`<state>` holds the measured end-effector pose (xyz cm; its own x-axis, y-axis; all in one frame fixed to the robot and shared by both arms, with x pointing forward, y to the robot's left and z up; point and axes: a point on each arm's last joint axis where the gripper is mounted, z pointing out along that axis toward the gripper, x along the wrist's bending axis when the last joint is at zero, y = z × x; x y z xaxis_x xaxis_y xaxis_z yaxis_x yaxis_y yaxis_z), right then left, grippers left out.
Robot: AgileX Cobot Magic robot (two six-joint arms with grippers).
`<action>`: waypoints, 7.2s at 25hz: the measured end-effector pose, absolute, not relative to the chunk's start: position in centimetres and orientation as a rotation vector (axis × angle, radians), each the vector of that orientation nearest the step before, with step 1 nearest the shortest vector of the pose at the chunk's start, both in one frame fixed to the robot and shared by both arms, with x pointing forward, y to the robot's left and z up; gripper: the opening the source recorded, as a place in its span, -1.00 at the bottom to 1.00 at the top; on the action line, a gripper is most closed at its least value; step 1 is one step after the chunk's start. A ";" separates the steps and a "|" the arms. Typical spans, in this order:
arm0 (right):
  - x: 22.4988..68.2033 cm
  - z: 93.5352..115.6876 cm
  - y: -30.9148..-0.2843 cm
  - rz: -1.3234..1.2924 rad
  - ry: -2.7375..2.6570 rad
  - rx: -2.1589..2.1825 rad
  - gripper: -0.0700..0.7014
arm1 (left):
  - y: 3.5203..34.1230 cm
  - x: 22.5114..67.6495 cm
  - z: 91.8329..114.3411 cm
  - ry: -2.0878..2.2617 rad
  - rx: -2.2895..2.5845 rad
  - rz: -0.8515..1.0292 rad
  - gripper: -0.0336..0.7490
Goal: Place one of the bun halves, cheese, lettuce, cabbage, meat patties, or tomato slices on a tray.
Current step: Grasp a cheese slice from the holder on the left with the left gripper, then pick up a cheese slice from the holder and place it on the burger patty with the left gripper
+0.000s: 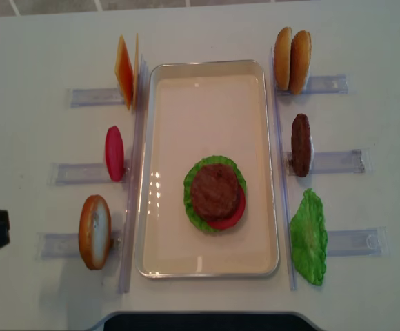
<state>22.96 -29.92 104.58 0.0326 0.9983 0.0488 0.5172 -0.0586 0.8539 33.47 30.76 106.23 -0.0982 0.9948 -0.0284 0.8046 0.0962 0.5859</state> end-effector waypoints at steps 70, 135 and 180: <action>23.0 104.6 -29.9 0.928 1.557 1.653 0.09 | 16.8 66.9 103.6 1.977 2.133 0.346 0.06; 23.0 104.6 -29.9 0.928 1.557 1.653 0.09 | 16.1 65.5 113.5 1.761 1.985 0.374 -0.87; 23.0 104.6 -29.9 0.929 1.556 1.654 0.09 | 12.7 49.4 105.0 1.222 1.918 -0.516 -0.87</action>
<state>22.96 -29.92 104.58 0.0331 0.9982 0.0497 0.5172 -0.0596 0.8538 49.39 12.67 104.99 0.4534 0.5679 -0.6869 0.8884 -0.2258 0.3997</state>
